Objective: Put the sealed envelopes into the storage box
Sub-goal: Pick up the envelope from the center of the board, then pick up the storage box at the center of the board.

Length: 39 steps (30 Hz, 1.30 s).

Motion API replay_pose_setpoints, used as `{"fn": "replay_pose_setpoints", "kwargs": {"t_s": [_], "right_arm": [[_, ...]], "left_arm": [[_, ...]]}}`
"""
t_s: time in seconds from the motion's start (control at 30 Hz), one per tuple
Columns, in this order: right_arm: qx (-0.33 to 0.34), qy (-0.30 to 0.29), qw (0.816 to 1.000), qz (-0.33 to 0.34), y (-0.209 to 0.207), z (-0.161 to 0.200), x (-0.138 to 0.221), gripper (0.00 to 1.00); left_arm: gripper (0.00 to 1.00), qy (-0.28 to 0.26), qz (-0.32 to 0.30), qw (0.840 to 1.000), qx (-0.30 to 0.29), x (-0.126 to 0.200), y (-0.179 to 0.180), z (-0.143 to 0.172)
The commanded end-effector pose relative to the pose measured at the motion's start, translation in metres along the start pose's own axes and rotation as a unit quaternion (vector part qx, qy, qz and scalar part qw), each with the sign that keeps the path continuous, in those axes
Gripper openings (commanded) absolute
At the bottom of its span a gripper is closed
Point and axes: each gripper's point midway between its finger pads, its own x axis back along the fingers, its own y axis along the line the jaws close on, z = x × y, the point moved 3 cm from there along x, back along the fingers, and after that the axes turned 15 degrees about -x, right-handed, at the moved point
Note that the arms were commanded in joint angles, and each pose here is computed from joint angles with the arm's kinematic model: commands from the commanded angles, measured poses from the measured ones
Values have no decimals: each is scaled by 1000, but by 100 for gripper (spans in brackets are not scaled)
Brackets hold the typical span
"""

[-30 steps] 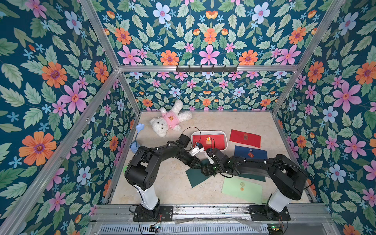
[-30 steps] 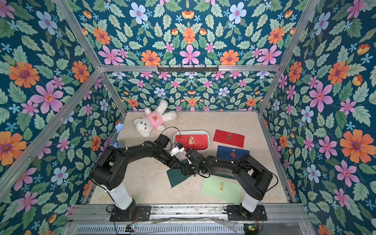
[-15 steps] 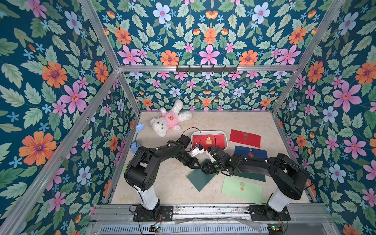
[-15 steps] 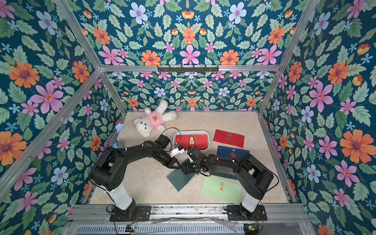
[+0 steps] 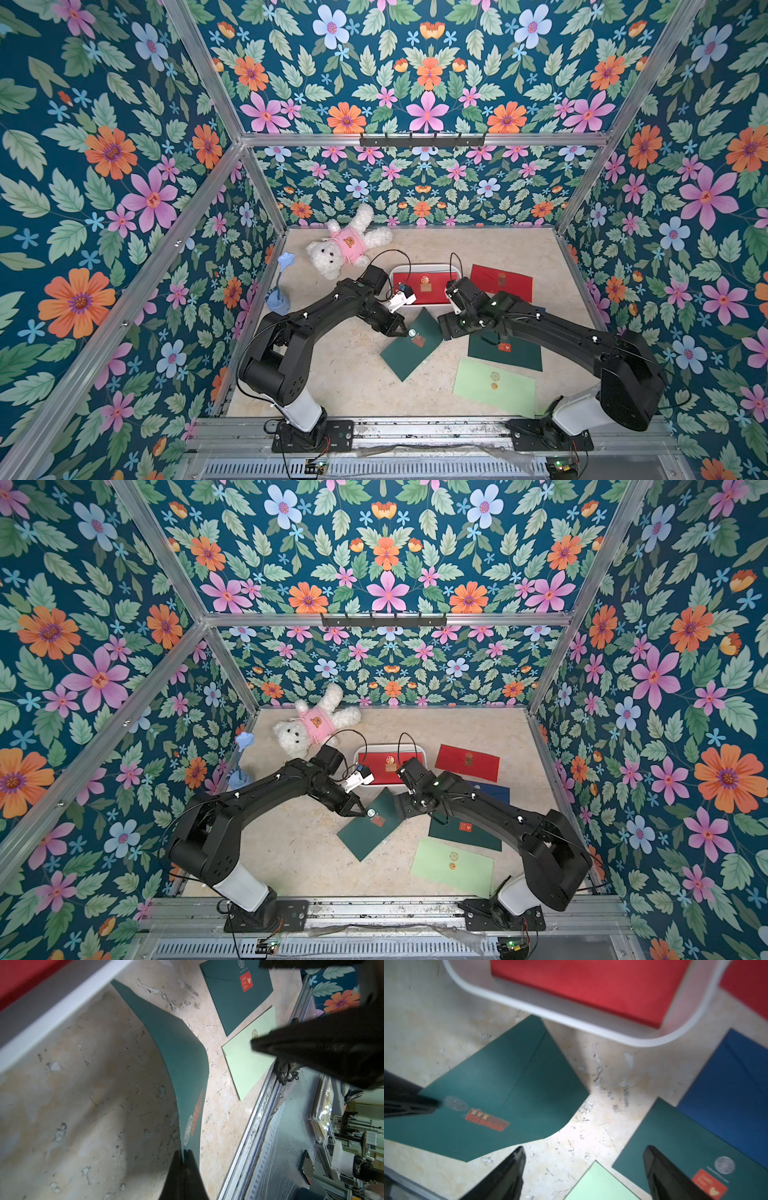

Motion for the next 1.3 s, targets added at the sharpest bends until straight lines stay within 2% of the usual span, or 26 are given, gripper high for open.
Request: {"fn": "replay_pose_setpoints", "kwargs": {"t_s": [0.0, 0.2, 0.27, 0.43, 0.57, 0.67, 1.0, 1.27], "right_arm": [[-51, -26, 998, 21, -24, -24, 12, 84], [-157, -96, 983, 3, -49, -86, 18, 65], [-165, -108, 980, -5, -51, -101, 15, 59], [-161, -103, 982, -13, -45, -121, -1, 52], [-160, -76, 984, -2, -46, -124, -29, 43], [-162, -58, 985, 13, -51, -122, -47, 42], [-149, -34, 988, 1, -48, -116, -70, 39], [-138, -18, 990, 16, -53, -109, -82, 24]], "left_arm": [[0, 19, -17, 1000, 15, 8, -3, 0], [0, 30, -21, 999, -6, 18, -18, -14], [0, 31, -24, 999, -12, 20, -22, -18], [0, 41, -28, 999, -16, 23, -29, -20], [0, 38, -64, 997, -20, 33, -23, -29], [0, 30, -105, 994, -18, 44, -15, -40], [0, 9, -165, 986, -28, 73, -5, -65], [0, 11, -218, 974, -57, 100, 11, -92]]}}
